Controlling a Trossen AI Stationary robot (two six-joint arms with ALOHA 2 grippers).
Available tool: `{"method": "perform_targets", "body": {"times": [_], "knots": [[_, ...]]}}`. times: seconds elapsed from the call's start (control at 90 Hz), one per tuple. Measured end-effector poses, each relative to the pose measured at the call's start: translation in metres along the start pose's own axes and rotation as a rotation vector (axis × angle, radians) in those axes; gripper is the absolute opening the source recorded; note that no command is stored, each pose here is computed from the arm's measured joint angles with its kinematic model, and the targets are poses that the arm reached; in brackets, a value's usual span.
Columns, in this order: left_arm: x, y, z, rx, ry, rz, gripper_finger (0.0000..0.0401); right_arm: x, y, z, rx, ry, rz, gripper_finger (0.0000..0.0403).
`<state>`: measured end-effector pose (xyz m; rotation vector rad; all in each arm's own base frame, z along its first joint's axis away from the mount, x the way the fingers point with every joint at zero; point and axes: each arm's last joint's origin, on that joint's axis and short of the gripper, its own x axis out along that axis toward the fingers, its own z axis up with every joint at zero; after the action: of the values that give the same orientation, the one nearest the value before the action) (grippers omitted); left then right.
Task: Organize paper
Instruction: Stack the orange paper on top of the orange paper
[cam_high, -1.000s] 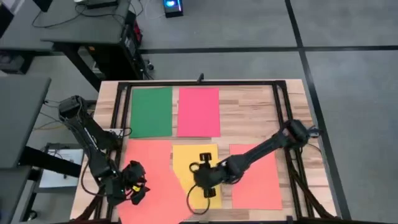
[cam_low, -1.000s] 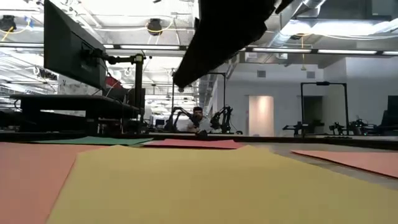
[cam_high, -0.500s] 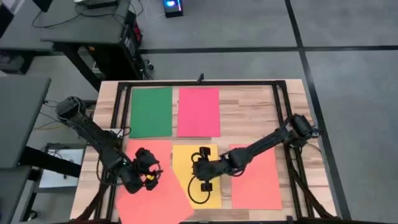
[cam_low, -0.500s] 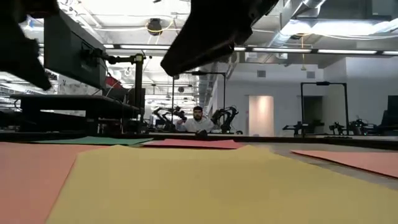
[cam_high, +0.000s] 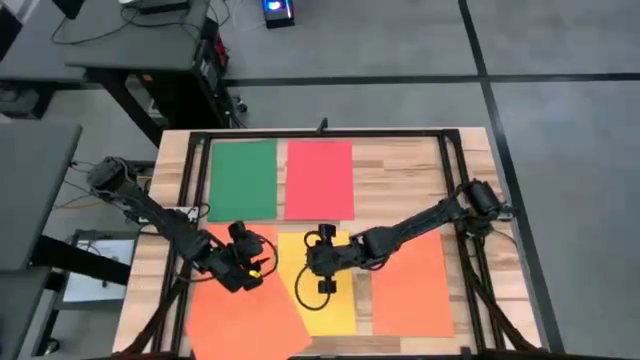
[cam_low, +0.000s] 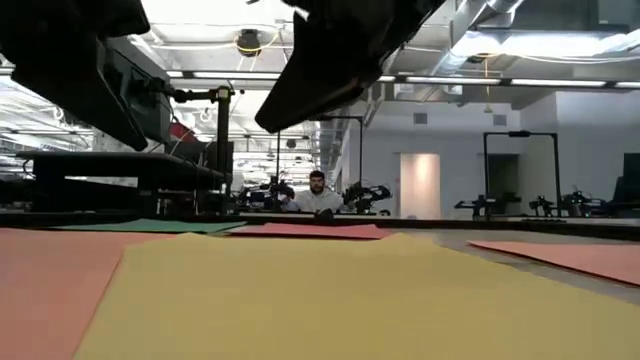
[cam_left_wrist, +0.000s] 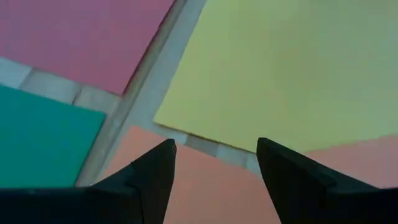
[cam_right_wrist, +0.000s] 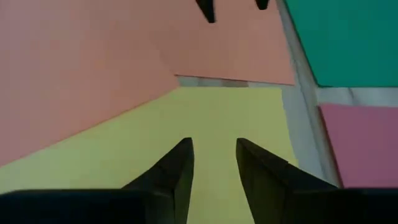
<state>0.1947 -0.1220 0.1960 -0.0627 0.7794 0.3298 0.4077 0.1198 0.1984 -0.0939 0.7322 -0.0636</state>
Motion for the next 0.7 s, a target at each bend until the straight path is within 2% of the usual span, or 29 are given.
{"method": "perform_targets", "body": {"times": [0.089, 0.389, 0.567, 0.7], "knots": [[0.0, 0.0, 0.0, 0.033, 0.004, -0.003, 0.021, 0.001, -0.005, -0.001, 0.02, 0.018, -0.01, 0.0109], [-0.002, -0.001, -0.004, 0.054, 0.021, 0.001, 0.021, 0.005, -0.018, -0.004, 0.252, 0.062, -0.045, 0.0074], [-0.002, 0.001, -0.004, 0.052, 0.011, 0.031, 0.021, 0.005, -0.017, -0.004, 0.253, 0.06, -0.043, 0.007], [-0.002, 0.001, -0.004, -0.014, 0.008, 0.028, 0.021, 0.006, -0.014, -0.012, 0.229, 0.138, -0.004, 0.0068]]}}
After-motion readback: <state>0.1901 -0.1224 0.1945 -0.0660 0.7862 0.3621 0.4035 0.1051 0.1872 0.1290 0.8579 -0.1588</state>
